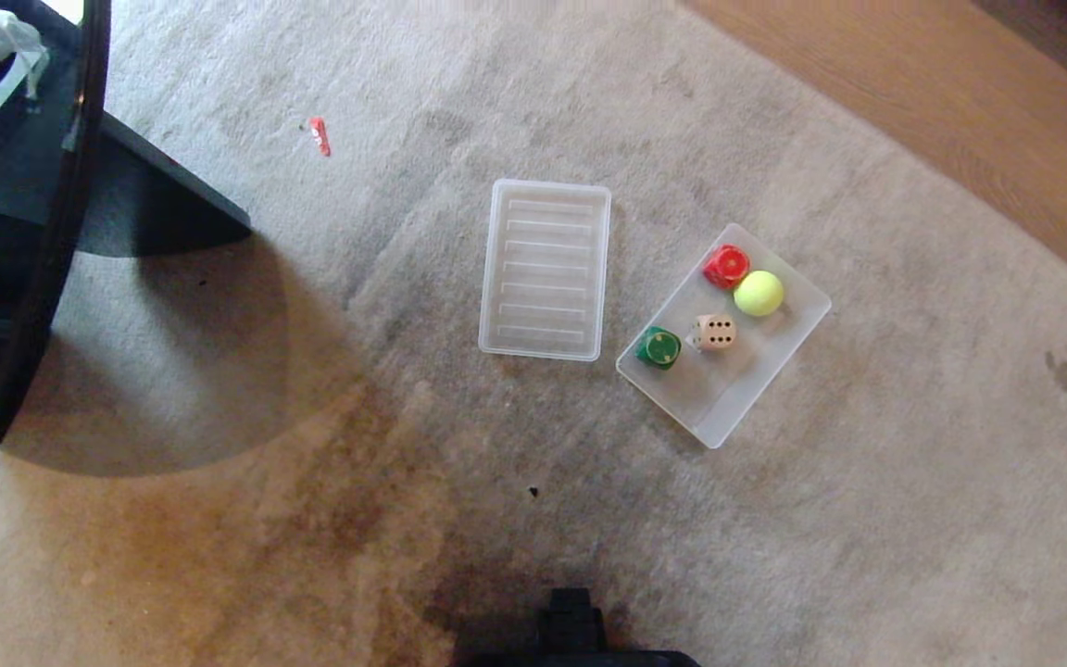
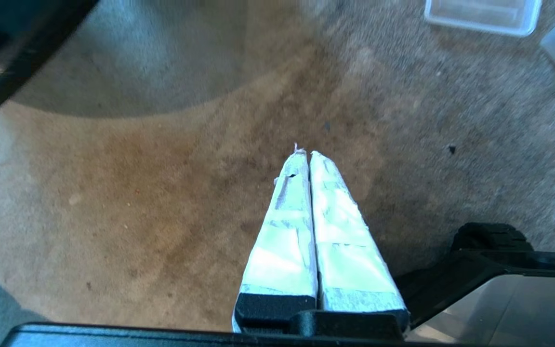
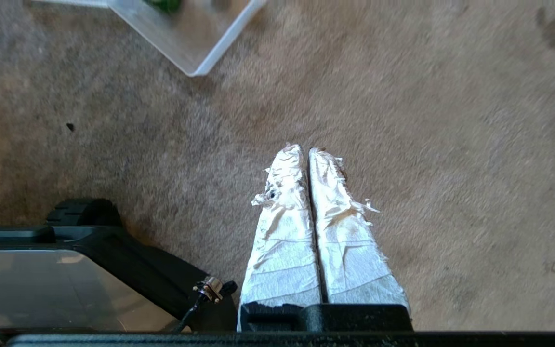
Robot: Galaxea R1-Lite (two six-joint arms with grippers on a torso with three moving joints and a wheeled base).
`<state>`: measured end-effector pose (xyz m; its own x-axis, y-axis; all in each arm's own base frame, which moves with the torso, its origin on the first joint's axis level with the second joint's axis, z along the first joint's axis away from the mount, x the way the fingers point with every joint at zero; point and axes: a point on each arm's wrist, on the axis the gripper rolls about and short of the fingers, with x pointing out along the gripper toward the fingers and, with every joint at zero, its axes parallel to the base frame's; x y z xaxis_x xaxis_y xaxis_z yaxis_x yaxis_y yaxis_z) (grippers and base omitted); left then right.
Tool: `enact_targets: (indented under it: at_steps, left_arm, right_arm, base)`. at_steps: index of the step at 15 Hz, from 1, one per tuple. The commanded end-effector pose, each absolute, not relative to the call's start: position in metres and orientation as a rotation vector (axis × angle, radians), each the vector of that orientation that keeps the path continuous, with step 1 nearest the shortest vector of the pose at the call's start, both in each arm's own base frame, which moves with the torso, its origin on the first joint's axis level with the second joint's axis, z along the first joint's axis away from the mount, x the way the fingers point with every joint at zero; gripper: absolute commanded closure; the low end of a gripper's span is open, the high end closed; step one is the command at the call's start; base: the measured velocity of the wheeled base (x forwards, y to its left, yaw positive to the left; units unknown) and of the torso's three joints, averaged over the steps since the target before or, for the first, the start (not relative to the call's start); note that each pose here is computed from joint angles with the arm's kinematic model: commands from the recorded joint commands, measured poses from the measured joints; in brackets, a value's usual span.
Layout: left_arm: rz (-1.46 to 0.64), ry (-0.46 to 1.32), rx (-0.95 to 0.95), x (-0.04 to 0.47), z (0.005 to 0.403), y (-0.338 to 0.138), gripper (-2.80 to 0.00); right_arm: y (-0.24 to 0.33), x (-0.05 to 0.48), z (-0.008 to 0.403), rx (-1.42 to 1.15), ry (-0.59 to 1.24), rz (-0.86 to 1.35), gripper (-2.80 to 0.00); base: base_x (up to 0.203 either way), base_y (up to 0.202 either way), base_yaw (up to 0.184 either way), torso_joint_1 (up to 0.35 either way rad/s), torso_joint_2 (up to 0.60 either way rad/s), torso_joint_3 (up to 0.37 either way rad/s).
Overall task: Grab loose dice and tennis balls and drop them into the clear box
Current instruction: Pick up the ball on the table
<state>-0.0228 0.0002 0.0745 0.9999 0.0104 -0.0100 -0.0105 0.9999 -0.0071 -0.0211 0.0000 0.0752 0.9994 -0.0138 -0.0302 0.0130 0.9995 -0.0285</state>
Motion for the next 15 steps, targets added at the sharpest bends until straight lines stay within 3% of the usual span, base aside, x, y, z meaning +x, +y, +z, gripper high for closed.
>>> enact_targets:
  at_steps: [1,15]
  left_arm:
    - [0.011,0.01,-0.008,-0.0227,0.0742,0.0002,0.0]
    - [0.011,0.012,-0.009,-0.0226,0.0741,0.0002,0.0]
  right_arm:
    - [0.0,-0.0208,0.0744,-0.029,0.035,-0.013,0.0]
    - [0.0,-0.0206,0.0744,-0.029,0.037,-0.013,0.0]
  base:
    - [0.0,0.0,0.0,0.002,0.0,0.2]
    - [0.0,0.0,0.0,0.003,0.0,0.205]
